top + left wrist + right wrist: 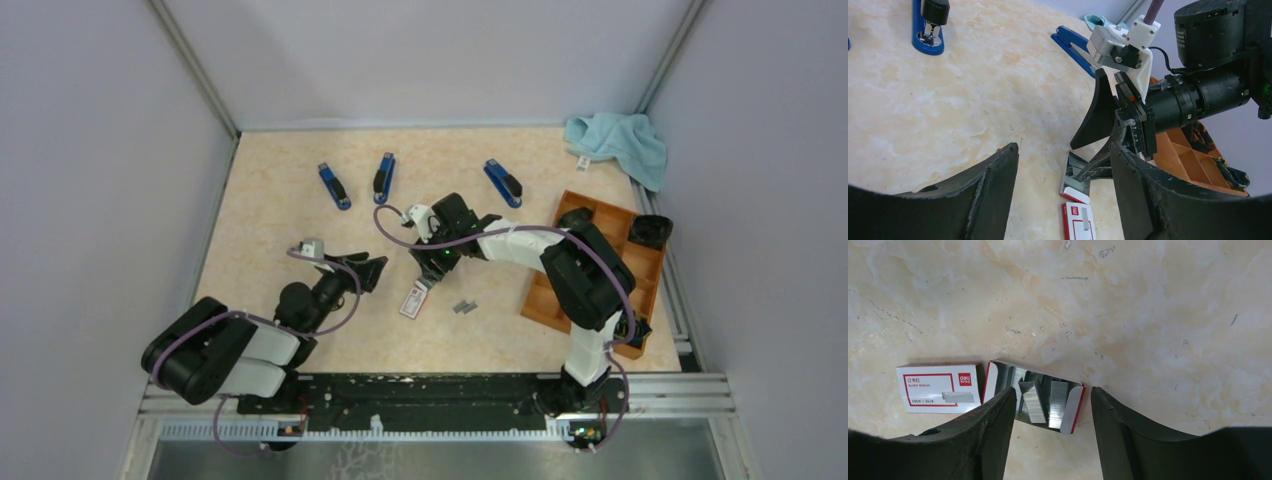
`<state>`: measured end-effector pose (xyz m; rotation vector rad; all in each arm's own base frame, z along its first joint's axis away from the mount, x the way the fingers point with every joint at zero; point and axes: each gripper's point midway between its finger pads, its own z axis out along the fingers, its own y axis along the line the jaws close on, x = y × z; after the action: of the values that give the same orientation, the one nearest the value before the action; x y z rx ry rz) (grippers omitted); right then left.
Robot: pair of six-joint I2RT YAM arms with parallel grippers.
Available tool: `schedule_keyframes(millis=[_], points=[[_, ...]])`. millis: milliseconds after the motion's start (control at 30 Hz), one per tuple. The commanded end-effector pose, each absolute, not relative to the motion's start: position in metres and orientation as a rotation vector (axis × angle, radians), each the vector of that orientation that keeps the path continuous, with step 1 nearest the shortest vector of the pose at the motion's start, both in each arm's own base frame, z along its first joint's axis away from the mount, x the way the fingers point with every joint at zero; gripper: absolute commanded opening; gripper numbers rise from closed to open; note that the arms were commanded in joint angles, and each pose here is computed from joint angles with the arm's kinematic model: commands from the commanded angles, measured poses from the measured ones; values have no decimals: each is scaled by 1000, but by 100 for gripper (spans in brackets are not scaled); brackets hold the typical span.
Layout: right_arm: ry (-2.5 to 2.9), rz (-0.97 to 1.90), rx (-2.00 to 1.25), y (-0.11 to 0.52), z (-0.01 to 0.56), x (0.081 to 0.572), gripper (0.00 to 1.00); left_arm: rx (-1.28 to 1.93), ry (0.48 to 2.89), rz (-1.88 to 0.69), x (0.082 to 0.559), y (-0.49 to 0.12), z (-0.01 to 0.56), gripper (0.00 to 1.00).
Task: Unload the staples from the stapler
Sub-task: Adjust the staple in the staple box.
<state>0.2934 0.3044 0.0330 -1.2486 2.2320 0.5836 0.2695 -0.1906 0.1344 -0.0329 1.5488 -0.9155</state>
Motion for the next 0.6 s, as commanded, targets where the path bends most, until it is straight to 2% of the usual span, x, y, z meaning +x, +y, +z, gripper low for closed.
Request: schedule_keyframes(millis=[0, 267, 367, 567], points=[[2187, 576, -1213, 312, 46, 311, 57, -44, 1555, -917, 256, -181, 125, 73], [2196, 551, -1215, 310, 42, 313, 56, -45, 1553, -919, 256, -181, 126, 73], [2195, 541, -1214, 309, 42, 314, 52, -45, 1553, -919, 256, -181, 126, 73], [2183, 518, -1211, 307, 46, 317, 50, -44, 1550, -920, 256, -181, 126, 73]])
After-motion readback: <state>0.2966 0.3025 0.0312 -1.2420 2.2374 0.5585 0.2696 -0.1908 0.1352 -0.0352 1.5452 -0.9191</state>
